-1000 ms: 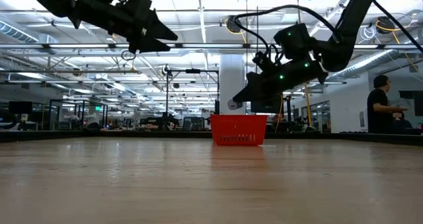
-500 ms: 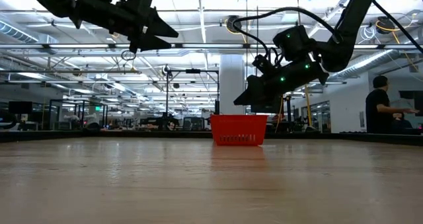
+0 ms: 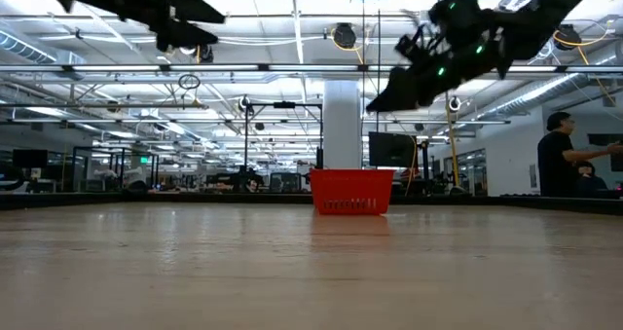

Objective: Pick & Place Office items
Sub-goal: Return to Home Position

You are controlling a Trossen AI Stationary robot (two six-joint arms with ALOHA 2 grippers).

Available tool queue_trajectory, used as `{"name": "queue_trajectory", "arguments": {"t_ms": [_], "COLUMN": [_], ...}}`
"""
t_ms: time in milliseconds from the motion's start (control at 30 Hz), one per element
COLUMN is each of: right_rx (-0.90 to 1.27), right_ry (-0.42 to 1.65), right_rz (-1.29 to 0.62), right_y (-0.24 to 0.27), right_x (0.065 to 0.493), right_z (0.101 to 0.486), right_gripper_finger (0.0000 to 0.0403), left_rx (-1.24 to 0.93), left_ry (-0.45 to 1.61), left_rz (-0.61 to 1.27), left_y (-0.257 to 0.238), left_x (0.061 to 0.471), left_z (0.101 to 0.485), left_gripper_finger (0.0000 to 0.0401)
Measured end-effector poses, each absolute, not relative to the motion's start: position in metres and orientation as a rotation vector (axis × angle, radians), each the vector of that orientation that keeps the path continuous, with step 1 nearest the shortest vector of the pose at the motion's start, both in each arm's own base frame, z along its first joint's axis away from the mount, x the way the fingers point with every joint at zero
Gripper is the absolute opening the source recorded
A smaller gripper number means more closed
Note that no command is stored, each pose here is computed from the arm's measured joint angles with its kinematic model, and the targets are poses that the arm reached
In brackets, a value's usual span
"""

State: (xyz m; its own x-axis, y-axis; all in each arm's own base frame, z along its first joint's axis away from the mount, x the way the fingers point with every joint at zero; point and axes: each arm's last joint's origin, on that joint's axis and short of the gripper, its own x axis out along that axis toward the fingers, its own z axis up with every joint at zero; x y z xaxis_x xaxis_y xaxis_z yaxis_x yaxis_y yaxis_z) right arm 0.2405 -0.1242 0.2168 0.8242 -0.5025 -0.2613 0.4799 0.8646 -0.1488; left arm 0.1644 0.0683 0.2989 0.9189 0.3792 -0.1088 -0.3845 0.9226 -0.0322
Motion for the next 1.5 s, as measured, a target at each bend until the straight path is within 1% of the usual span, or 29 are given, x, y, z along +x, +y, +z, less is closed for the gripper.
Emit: {"name": "queue_trajectory", "arguments": {"t_ms": [100,200,300,400,567,700,900,1067,1133,1367,1500], "right_rx": [-0.091,-0.109,-0.094,-0.069,-0.064,-0.051,0.007,0.046,0.066,0.063,0.050], "right_ry": [0.240,0.150,0.072,0.046,0.049,0.042,0.067,0.122,0.129,0.052,0.014], "right_rz": [-0.528,-0.536,-0.542,-0.544,-0.545,-0.545,-0.545,-0.547,-0.544,-0.496,-0.474], "right_y": [-0.115,-0.105,-0.097,-0.091,-0.083,-0.078,-0.069,-0.062,-0.059,-0.045,-0.040], "right_x": [0.222,0.203,0.187,0.175,0.159,0.148,0.130,0.118,0.113,0.096,0.090], "right_z": [0.244,0.269,0.286,0.295,0.301,0.304,0.305,0.300,0.299,0.307,0.310], "right_gripper_finger": [0.0212,0.0211,0.0208,0.0209,0.0214,0.0214,0.0211,0.0215,0.0216,0.0213,0.0214], "left_rx": [-0.022,-0.043,-0.061,-0.063,-0.120,-0.122,-0.116,-0.178,-0.172,-0.104,-0.101], "left_ry": [0.148,0.157,0.123,0.114,0.118,0.040,-0.055,-0.030,-0.048,-0.143,-0.080], "left_rz": [0.392,0.387,0.375,0.357,0.371,0.382,0.370,0.342,0.318,0.227,0.272], "left_y": [0.058,0.051,0.046,0.042,0.038,0.034,0.028,0.027,0.026,0.019,0.016], "left_x": [0.141,0.124,0.117,0.114,0.105,0.091,0.078,0.082,0.084,0.094,0.096], "left_z": [0.301,0.302,0.296,0.278,0.247,0.237,0.221,0.201,0.198,0.181,0.173], "left_gripper_finger": [0.0328,0.0326,0.0321,0.0314,0.0306,0.0307,0.0320,0.0330,0.0331,0.0318,0.0310]}}
